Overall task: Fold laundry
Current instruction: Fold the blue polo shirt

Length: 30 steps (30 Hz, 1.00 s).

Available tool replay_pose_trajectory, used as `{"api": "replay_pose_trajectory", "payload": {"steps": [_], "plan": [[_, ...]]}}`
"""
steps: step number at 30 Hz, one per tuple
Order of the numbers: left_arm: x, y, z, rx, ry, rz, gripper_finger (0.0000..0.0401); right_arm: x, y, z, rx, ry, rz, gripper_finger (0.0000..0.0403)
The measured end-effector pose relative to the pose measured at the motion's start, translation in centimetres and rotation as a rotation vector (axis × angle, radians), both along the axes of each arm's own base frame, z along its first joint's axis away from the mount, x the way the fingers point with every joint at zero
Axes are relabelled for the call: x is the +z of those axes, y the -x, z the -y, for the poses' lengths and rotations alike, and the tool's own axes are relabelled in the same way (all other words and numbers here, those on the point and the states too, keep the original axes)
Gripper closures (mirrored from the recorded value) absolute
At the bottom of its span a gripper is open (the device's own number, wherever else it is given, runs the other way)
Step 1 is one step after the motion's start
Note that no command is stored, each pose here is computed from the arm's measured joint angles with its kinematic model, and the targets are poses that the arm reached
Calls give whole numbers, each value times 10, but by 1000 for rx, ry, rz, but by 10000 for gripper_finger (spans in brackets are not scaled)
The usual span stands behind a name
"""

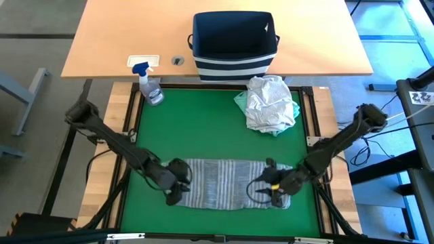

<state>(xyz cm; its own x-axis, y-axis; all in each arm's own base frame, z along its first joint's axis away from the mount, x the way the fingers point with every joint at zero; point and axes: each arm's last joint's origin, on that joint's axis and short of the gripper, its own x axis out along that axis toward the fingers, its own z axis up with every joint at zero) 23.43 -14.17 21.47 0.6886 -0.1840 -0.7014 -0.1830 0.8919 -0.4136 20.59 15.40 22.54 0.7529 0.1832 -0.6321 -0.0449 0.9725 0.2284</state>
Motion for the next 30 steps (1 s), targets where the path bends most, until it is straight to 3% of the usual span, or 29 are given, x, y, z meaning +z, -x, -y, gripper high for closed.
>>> {"api": "replay_pose_trajectory", "payload": {"steps": [5,10,15,21,25,30], "plan": [[-39,-10,13,-52,-38,-142,250,-45,-6,-17,40,16,-62,210],[-75,1,12,-111,-169,-399,250,-89,-6,-19,31,107,-248,210],[-80,14,12,-211,-262,-529,250,-101,-1,-21,28,108,-353,210],[-59,22,7,-258,-213,-523,250,-74,-11,-25,4,21,-331,210],[-25,18,5,-248,-150,-386,250,-30,-22,-31,-17,-92,-276,210],[20,12,4,-199,-122,-172,250,20,-16,-36,-72,-226,-321,210]]}}
